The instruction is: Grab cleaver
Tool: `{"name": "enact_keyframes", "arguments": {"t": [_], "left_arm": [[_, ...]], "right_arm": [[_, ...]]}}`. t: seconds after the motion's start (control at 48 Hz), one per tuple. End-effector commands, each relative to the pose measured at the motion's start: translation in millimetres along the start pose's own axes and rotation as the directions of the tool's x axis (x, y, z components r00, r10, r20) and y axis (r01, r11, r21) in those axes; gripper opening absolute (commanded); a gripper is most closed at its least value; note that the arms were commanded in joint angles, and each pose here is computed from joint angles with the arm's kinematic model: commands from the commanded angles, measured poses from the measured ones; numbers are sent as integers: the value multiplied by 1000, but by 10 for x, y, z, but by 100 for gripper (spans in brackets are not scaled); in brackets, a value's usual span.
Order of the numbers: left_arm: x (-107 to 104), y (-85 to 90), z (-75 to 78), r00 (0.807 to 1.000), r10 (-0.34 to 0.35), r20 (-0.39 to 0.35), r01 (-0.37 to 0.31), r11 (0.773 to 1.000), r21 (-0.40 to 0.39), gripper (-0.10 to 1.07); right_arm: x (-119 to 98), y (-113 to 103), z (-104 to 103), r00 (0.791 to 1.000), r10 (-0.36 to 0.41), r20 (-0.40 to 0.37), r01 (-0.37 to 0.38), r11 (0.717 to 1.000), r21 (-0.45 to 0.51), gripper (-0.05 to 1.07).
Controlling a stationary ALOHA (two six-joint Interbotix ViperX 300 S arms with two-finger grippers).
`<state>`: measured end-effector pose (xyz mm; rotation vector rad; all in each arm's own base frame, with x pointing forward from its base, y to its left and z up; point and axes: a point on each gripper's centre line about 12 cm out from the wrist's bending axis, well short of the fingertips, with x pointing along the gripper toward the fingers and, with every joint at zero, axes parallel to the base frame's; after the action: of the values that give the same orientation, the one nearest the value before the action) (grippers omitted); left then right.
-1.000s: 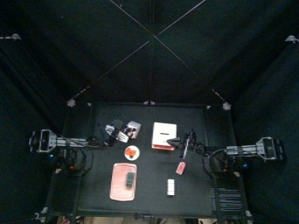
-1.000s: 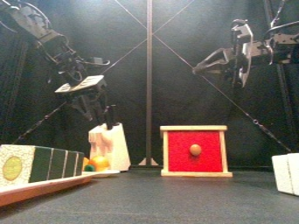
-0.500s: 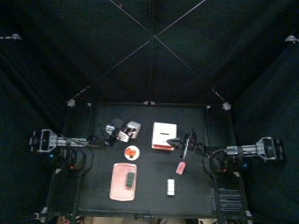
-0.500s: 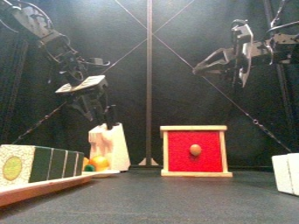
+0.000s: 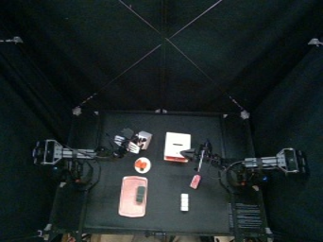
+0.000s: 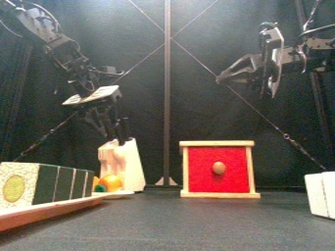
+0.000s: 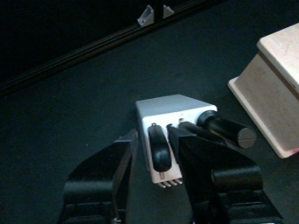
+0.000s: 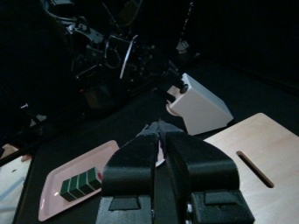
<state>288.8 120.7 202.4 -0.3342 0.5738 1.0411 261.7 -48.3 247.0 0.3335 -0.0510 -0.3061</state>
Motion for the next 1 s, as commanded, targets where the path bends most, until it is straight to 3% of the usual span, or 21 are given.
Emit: {"name": "enact_keyframes", "arguments": {"t": [0.0,0.438,0.979], "left_arm": [[-31,-27,87,1000,-10,15,11,1000,-21,71],[-49,-26,77,1000,-13,11,13,1000,-27,55],[-54,-33,71,1000,-15,8,15,999,-28,55]], "right_arm": [[1,19,67,1000,6,23,-6,1000,3,51],[1,33,68,1000,11,23,-11,1000,4,51],[1,37,67,1000,13,23,-13,1000,4,51]]}}
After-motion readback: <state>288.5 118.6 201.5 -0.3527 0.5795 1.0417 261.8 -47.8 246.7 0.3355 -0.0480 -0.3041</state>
